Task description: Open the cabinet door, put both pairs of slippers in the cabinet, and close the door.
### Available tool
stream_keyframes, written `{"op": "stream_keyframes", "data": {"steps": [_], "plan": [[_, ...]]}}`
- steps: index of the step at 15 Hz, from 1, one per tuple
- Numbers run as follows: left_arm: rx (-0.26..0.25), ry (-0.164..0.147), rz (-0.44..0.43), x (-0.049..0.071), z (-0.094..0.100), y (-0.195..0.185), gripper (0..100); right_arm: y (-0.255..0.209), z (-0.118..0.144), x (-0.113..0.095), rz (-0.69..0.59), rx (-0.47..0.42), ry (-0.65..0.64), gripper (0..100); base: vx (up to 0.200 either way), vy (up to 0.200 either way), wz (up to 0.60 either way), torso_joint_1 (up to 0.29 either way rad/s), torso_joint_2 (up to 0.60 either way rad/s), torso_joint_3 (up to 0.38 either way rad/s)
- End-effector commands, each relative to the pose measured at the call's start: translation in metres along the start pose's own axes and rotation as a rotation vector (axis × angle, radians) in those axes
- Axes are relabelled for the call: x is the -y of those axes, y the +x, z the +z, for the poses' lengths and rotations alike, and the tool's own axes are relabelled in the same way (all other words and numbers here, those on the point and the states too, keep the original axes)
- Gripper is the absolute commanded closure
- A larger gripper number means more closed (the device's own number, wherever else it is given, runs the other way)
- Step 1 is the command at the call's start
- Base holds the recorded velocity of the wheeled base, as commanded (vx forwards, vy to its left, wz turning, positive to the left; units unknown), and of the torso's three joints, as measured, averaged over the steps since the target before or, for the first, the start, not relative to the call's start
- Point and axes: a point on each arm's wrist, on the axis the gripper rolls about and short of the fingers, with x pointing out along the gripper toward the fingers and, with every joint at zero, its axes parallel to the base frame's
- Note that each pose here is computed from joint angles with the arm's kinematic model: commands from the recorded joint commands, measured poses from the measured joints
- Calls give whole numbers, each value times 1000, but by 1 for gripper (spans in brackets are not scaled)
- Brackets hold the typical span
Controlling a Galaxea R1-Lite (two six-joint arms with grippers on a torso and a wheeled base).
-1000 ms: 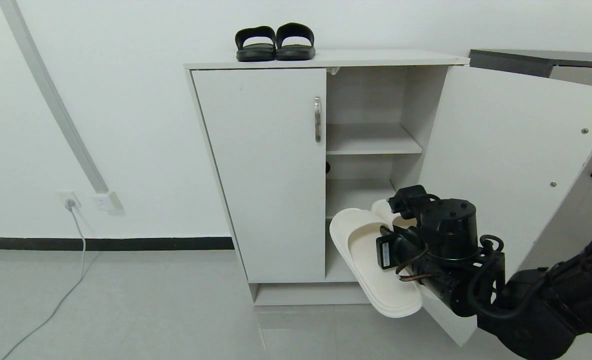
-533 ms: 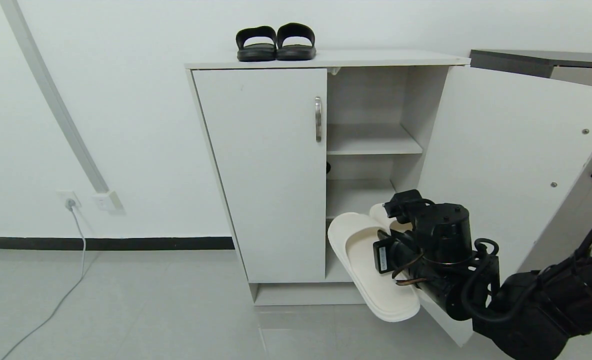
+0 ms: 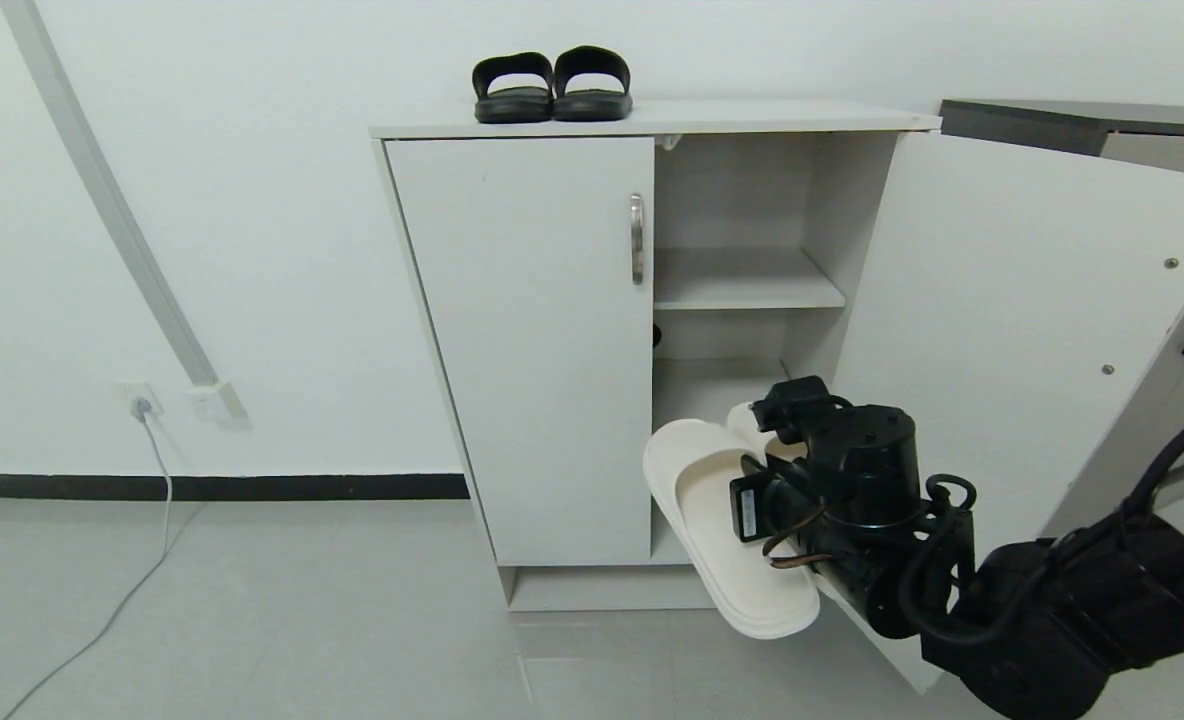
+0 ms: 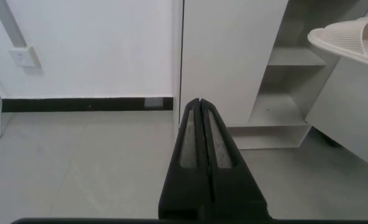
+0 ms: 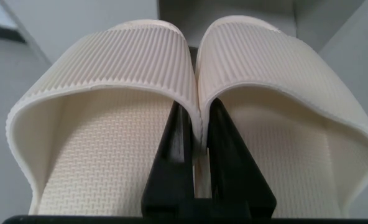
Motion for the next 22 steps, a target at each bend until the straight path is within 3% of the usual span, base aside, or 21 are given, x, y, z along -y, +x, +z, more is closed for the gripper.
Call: {"op": "stream_keyframes", "data": {"steps": [1, 7, 13, 22], "plan": [[-1, -6, 1, 0, 0, 0, 100, 22, 2, -17, -77, 17, 42, 100, 0, 0, 0, 0, 0, 0], [-1, -6, 2, 0, 0, 0, 100, 41, 8, -33, -197, 40, 83, 100, 0, 0, 0, 0, 0, 0], [-1, -7, 4, 0, 0, 0, 100, 43, 3, -32, -201, 29, 77, 100, 0, -200, 0, 2, 3, 2], [-3, -16, 4, 0, 0, 0, 100, 63, -26, -42, -147, 28, 76, 100, 0, 0, 0, 0, 0, 0]]}}
